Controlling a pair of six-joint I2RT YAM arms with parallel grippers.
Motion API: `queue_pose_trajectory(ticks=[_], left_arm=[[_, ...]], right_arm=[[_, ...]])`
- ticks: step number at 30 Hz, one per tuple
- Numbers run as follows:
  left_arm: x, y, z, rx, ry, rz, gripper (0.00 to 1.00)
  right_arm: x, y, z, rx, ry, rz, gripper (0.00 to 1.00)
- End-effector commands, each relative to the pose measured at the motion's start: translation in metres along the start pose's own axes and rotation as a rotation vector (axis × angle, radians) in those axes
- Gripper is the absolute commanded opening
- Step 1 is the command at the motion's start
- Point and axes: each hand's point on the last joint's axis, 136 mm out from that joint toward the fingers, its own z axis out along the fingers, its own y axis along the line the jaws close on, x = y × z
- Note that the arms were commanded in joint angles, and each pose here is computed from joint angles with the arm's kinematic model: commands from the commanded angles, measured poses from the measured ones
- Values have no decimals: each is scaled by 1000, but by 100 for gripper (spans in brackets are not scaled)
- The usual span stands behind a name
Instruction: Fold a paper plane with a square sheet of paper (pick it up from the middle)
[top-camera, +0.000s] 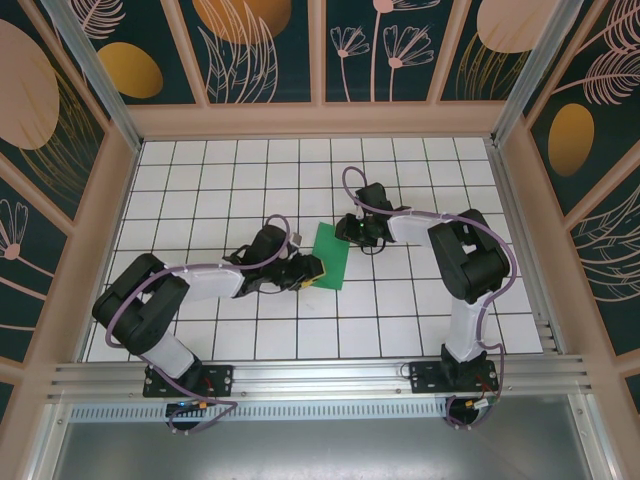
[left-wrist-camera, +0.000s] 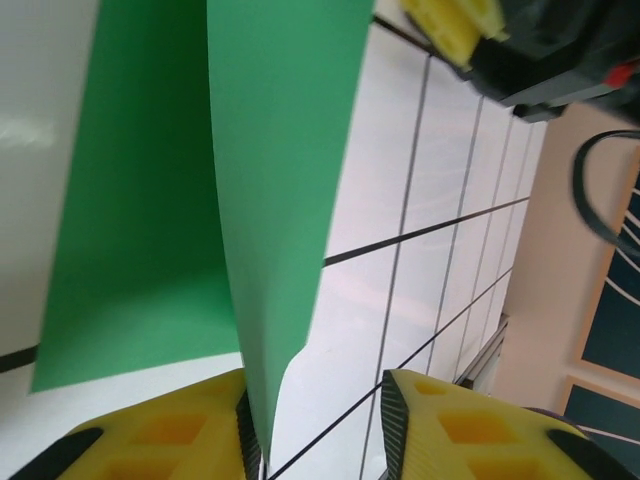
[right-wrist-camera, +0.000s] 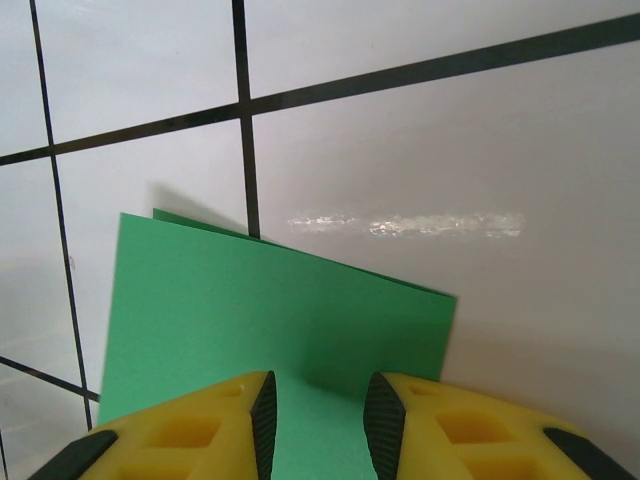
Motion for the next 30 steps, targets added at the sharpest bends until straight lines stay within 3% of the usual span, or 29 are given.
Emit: queue_pose_trajectory(ticks=[1,7,15,21,30], left_arm=[[3,-23,-5,75,11,38,36],[-6,-50,-1,145,15,74,34],[-20,-41,19,88,5,72,39],[-27,-27,30,36,-11,71,41],[-28,-2,32,-40,-39,55,18]], right_arm=[[60,-65,30,192,178,75,36],[60,-65,31,189,180,74,36],[59,-57,27,159,184,66,36],[42,-28,10,56,150,26,36],[13,33,-46,-181,48,-74,36]])
